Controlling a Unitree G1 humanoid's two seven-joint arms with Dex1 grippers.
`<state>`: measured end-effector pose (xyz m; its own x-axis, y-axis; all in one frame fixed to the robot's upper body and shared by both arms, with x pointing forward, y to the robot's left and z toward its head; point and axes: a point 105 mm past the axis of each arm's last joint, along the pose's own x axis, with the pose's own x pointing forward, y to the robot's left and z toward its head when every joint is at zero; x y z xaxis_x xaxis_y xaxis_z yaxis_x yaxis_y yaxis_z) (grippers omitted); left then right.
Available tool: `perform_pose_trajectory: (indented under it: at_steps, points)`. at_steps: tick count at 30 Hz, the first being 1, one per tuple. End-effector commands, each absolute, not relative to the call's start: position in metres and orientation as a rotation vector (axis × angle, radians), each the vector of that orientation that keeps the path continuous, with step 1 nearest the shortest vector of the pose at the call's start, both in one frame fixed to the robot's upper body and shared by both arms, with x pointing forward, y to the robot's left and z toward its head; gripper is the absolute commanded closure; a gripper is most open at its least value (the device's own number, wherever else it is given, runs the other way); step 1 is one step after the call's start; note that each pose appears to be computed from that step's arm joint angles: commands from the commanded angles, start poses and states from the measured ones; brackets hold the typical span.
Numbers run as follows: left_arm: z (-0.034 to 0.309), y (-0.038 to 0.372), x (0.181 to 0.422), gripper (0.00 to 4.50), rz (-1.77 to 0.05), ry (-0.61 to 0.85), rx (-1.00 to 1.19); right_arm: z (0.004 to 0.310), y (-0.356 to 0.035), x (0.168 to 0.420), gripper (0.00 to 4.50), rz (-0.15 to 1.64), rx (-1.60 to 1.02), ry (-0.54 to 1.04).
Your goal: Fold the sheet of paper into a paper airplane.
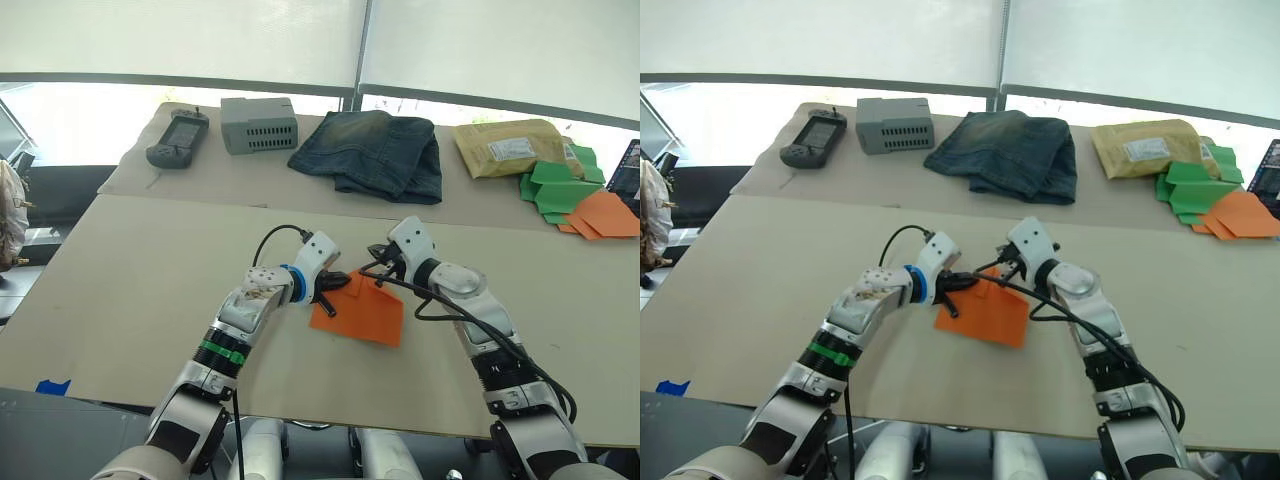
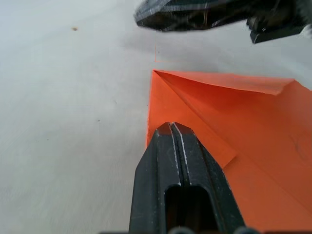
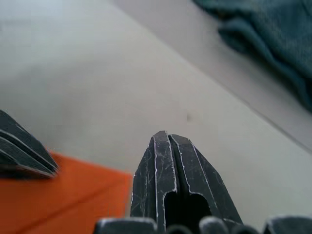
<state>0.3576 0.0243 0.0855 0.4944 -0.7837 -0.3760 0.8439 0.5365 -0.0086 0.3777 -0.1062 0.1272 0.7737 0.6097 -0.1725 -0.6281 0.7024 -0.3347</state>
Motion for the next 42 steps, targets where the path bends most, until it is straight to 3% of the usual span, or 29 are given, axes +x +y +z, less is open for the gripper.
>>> perform_pose_trajectory:
  at_steps: [1, 10, 16, 25, 31, 35, 42]
  points:
    - [0.087, 0.023, 0.356, 4.47, -1.001, 0.351, 0.188, 0.131, -0.099, 0.366, 4.5, 0.755, -0.419, 0.019]
    - [0.09, 0.023, 0.357, 4.47, -0.999, 0.342, 0.179, 0.098, -0.091, 0.355, 4.5, 0.789, -0.382, 0.119]
    - [0.089, 0.045, 0.36, 4.47, -0.927, 0.367, 0.228, 0.078, -0.091, 0.355, 4.5, 0.806, -0.41, 0.186]
    - [0.092, 0.083, 0.327, 4.47, -0.918, 0.48, 0.298, 0.075, -0.094, 0.359, 4.5, 0.812, -0.422, 0.205]
    - [0.15, 0.062, 0.353, 4.47, -0.897, 0.207, 0.117, 0.078, -0.092, 0.357, 4.5, 0.819, -0.419, 0.194]
    - [0.167, 0.041, 0.36, 4.47, -0.951, 0.114, 0.054, 0.079, -0.096, 0.355, 4.5, 0.81, -0.42, 0.194]
    - [0.114, 0.021, 0.356, 4.47, -1.062, 0.208, 0.184, 0.082, -0.11, 0.351, 4.5, 0.758, -0.405, 0.186]
